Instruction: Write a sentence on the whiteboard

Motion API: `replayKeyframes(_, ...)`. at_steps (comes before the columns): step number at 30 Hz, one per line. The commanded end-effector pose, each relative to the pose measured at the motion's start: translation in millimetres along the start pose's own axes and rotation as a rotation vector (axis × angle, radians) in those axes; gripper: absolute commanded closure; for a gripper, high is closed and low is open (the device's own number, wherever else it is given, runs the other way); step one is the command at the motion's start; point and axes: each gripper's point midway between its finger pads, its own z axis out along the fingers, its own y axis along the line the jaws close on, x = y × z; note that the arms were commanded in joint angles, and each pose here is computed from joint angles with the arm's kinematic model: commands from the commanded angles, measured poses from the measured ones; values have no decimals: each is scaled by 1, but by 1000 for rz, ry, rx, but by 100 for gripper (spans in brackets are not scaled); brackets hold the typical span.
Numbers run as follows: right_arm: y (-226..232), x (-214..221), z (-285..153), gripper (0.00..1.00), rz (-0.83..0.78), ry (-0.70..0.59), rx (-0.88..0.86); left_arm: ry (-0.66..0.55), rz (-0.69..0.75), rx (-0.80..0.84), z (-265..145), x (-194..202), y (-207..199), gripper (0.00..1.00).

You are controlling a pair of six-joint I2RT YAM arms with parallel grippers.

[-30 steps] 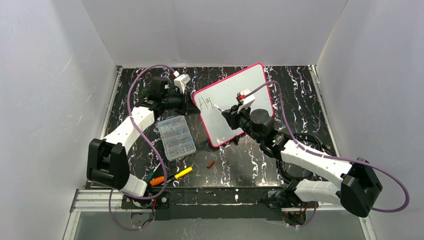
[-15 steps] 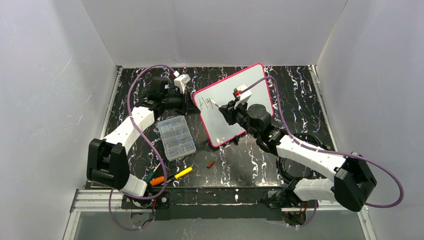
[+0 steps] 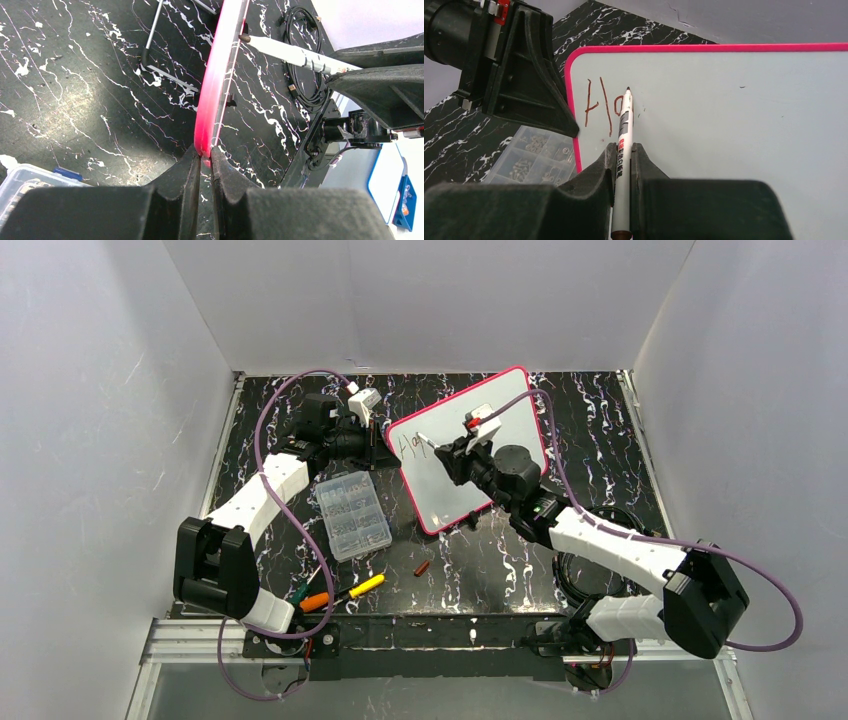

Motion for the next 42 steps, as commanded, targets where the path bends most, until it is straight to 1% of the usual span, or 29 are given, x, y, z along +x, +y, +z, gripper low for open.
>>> replayKeyframes(1,1,-37,8,99,-6,-104,9,4,35,31,-8,-2,-17,100)
replayKeyframes(7,1,-29,7,99,-6,-82,5,3,35,32,-8,-2,-18,100)
replayKeyframes(14,-12,-20,6,99,-2,-54,72,3,37,32,-8,-2,-18,100)
replayKeyframes(21,-16,-13,3,99,-3,-34,94,3,37,33,-8,-2,-18,100)
replayKeyframes(33,-12,11,-5,99,13,27,60,4,36,34,-8,-2,-18,100)
replayKeyframes(42,-6,16,-8,99,20,40,28,4,34,33,-7,-2,-17,100)
